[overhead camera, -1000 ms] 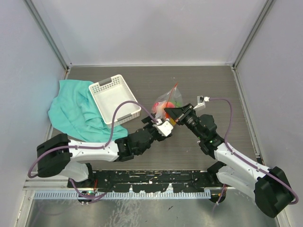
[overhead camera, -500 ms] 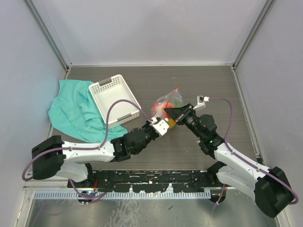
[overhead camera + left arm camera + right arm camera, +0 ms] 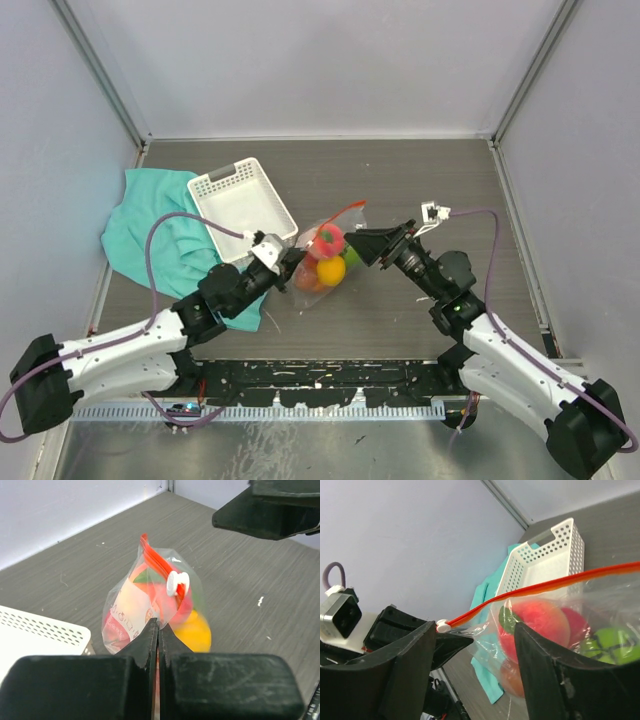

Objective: Open the zip-top bag and remove the fake food
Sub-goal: Pick up the zipper food storage bag at the center of the board.

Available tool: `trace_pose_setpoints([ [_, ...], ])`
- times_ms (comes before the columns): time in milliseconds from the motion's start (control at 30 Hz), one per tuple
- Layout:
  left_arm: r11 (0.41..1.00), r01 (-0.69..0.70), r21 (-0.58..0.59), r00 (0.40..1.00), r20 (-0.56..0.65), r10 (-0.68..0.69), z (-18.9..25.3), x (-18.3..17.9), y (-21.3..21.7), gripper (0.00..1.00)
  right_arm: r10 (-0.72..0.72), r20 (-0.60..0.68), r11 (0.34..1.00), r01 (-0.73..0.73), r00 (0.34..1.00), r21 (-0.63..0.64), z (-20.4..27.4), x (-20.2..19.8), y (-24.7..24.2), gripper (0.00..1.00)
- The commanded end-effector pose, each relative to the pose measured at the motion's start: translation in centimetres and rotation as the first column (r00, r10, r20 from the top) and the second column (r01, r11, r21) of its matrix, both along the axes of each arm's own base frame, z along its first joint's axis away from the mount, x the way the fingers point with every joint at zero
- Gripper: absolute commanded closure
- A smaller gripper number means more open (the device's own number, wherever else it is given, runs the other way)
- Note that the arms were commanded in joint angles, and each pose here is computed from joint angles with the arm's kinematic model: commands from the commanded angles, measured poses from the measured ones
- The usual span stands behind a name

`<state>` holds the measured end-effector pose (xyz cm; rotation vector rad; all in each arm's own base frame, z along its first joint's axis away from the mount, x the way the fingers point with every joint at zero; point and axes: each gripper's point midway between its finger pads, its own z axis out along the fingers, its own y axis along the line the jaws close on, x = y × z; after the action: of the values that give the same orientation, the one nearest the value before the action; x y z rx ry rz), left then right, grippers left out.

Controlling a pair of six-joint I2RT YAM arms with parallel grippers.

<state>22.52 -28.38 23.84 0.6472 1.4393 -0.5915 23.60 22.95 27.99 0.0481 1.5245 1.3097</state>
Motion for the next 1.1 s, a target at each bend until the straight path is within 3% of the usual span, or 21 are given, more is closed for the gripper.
trace_pose_setpoints([
  [0, 0.986, 0.058, -0.156, 0.997, -0.044, -0.065, 2.4, -1.7, 1.4, 1.0, 0.002, 0.179, 1.0, 0.003, 0.984, -0.03, 2.9, -1.0, -0.4, 0.28],
  [367, 0.976, 0.035, -0.216, 0.993, -0.105, -0.058, 1.0, -3.7, 4.5, 1.0, -0.118, 0.1, 0.983, 0.13, 0.988, -0.128, -1.0, 0.9, -2.0, 0.17],
  [700, 0.97, 0.006, -0.242, 0.989, -0.143, -0.042, -0.3, -4.2, 5.8, 1.0, -0.111, -0.092, 0.985, 0.097, 0.99, -0.14, -6.9, 2.7, -1.7, 0.17],
  [1067, 0.962, -0.022, -0.271, 0.986, -0.166, -0.024, -0.9, -4.3, 6.4, 1.0, -0.001, -0.149, 0.991, -0.019, 0.989, -0.132, -9.4, 2.6, 0.1, 0.2],
])
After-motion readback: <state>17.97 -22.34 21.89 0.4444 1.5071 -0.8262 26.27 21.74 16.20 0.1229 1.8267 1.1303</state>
